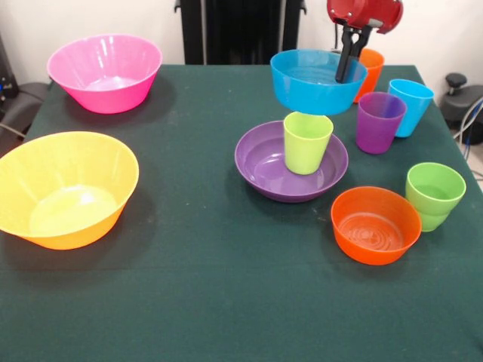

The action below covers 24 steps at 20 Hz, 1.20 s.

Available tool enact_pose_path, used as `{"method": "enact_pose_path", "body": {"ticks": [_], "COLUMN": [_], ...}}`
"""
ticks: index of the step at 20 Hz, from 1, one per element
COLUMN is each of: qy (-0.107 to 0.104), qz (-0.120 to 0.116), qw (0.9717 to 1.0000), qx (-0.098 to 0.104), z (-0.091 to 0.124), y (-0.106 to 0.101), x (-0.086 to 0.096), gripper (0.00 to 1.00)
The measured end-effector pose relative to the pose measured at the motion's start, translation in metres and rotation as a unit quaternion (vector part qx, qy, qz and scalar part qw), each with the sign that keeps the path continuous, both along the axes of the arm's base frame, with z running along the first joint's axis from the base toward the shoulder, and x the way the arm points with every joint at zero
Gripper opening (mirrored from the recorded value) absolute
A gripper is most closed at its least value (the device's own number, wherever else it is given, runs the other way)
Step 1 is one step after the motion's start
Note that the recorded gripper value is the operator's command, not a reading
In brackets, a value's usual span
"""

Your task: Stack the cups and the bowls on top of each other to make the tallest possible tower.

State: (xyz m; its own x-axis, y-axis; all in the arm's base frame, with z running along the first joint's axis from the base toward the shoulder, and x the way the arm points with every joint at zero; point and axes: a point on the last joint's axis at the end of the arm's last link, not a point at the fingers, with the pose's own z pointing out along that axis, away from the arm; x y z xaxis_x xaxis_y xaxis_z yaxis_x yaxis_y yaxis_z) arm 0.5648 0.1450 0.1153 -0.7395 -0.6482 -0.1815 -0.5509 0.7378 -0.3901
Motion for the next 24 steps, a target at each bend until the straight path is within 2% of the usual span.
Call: {"method": "enact_pose_path", "body": {"ticks": [7,13,15,18,24], "qy": [0.004,0.018,0.027,0.036,0.042], "qz": [0.007,0.011,0.008,0.004,-0.008], "qw": [1.0000,0.9996,0.9990,0.9984,0.9978], "qx": [-0.002,-0.021,-0.035,-0.044,-0.050], "z": [-0.004,-0.014,-0.022,-0.030,-0.040], "y": [0.004,-0.001,-0.007,-0.011,-0.016], "x": [0.003,0.000,-0.003,-0.007,-0.011], "gripper": [0.00,0.00,0.00,0.00,0.00]}}
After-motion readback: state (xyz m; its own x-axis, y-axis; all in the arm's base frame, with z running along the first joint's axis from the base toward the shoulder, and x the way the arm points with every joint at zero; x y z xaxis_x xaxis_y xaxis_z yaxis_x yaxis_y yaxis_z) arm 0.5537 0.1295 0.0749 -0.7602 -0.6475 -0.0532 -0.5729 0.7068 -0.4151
